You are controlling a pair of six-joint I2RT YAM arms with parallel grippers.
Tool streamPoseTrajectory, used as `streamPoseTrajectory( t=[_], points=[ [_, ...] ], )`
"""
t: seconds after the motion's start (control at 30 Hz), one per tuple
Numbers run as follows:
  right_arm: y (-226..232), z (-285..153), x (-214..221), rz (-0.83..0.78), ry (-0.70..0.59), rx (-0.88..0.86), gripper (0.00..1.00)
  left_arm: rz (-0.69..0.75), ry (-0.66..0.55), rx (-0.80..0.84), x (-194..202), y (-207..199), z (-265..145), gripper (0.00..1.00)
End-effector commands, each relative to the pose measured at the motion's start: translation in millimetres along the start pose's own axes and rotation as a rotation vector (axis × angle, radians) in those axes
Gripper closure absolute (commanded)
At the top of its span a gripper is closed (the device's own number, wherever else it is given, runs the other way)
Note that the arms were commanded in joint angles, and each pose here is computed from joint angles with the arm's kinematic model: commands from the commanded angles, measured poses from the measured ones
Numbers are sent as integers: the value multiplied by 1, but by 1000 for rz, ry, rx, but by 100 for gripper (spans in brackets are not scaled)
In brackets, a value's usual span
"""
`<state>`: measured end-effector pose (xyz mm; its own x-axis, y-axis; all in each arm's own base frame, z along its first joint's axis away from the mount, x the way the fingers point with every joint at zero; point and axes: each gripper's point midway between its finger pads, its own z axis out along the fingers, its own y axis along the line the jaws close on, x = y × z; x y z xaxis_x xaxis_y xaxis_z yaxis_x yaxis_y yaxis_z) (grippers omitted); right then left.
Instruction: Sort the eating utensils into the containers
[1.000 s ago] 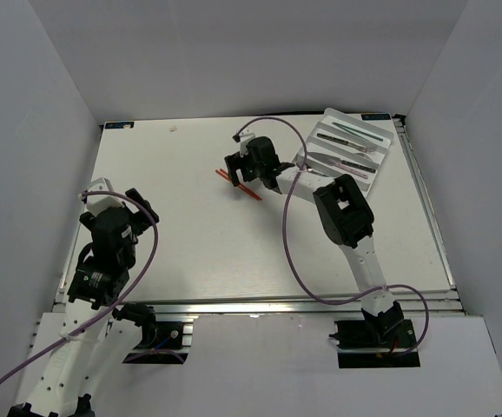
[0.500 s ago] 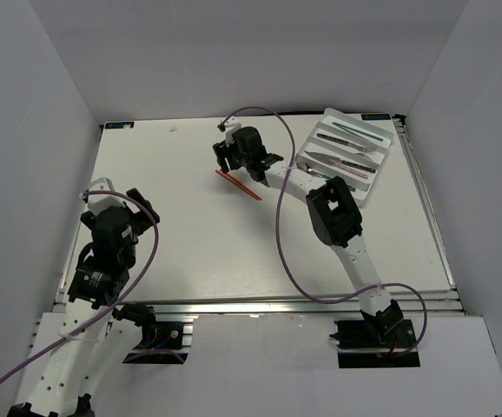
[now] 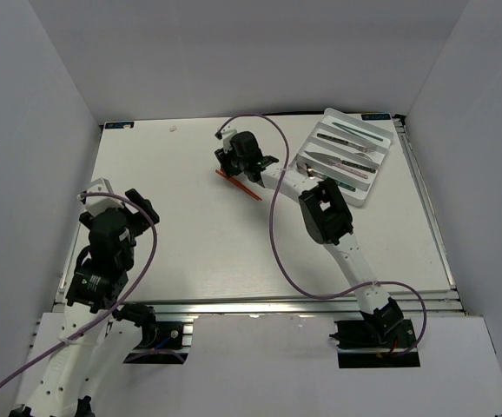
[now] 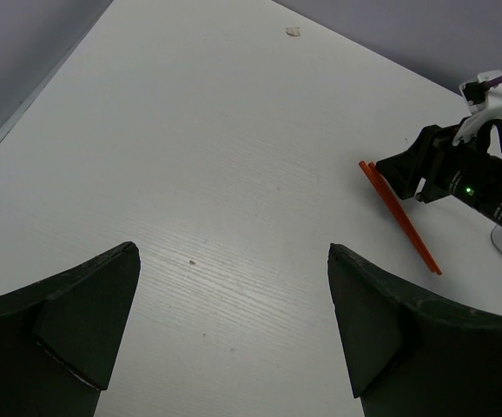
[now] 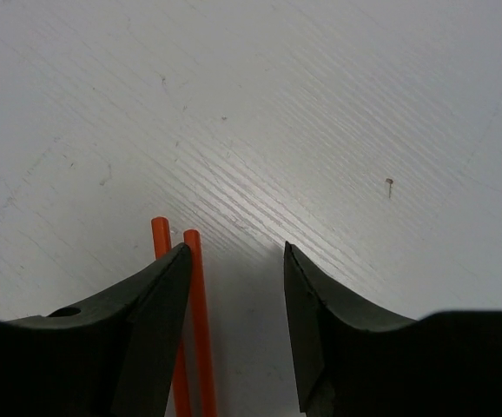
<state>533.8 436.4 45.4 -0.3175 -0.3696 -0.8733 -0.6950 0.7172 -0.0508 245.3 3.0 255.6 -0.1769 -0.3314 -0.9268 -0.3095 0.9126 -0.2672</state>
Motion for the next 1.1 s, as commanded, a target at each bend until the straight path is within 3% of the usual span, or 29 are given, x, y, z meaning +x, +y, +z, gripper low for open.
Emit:
streamPoseTrajectory(
  t=[0.0, 0.7, 1.07],
  points=[
    [1, -1, -21, -24, -36, -23, 48, 4, -5, 21, 0, -3, -1, 2],
    [12, -6, 13, -107, 95, -111, 52, -1, -14, 23, -2, -2, -3, 2],
    [-10, -39, 55, -138, 295, -72, 57, 0, -10, 18, -1, -1, -3, 2]
  ],
)
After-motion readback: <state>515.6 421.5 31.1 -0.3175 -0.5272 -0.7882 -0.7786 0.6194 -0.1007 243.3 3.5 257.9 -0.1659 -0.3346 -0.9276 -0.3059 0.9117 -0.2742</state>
